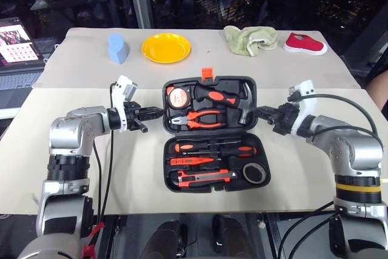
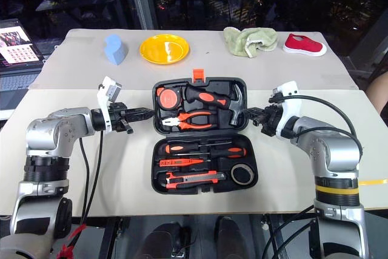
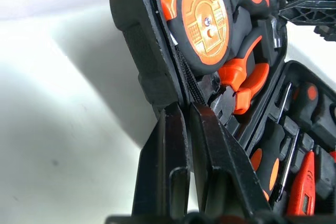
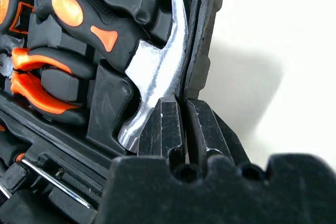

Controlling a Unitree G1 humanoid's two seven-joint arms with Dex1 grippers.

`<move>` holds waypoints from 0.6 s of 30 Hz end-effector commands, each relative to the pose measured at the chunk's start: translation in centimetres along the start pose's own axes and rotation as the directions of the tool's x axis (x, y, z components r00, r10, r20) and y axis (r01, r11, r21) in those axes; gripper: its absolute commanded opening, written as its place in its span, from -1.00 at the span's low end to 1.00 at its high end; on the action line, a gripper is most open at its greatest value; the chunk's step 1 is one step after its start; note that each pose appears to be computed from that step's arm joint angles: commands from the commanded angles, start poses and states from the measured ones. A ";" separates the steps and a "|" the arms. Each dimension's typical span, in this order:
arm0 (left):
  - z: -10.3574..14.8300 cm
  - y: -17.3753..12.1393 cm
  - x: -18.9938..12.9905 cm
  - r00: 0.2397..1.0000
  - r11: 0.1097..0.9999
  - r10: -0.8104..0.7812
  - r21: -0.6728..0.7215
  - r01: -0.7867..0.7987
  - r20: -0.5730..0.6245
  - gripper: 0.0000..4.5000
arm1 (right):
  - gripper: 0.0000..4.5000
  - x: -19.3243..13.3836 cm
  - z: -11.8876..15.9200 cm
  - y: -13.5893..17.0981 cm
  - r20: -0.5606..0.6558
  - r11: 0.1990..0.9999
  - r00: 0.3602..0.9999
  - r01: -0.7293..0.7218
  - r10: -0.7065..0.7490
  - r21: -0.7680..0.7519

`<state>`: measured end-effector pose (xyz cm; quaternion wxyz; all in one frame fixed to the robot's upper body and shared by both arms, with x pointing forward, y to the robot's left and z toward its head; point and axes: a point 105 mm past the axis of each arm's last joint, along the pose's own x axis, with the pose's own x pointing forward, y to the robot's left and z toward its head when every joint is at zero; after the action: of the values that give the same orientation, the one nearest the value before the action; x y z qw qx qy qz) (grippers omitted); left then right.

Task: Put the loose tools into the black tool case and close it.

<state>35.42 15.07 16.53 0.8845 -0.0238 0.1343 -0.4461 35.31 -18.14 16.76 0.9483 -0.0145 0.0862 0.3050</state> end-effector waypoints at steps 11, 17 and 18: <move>0.2 -2.2 1.0 0.948 0.840 0.137 0.474 -0.264 0.286 -1.00 | -0.99 -1.9 1.1 4.2 0.254 0.879 0.966 0.089 0.038 -0.468; -0.5 -2.2 0.1 0.921 0.801 0.182 0.492 -0.342 0.344 -1.00 | -0.99 -3.1 0.8 5.1 0.297 0.778 0.954 0.155 0.042 -0.609; -0.5 -2.0 -0.1 0.917 0.792 0.190 0.498 -0.354 0.351 -1.00 | -0.99 -3.2 0.8 5.0 0.306 0.761 0.951 0.169 0.040 -0.626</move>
<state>34.08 14.63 14.71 0.9279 0.1661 -0.0817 -0.3236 31.15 -17.91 14.65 0.9307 -0.2435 -0.0743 0.2626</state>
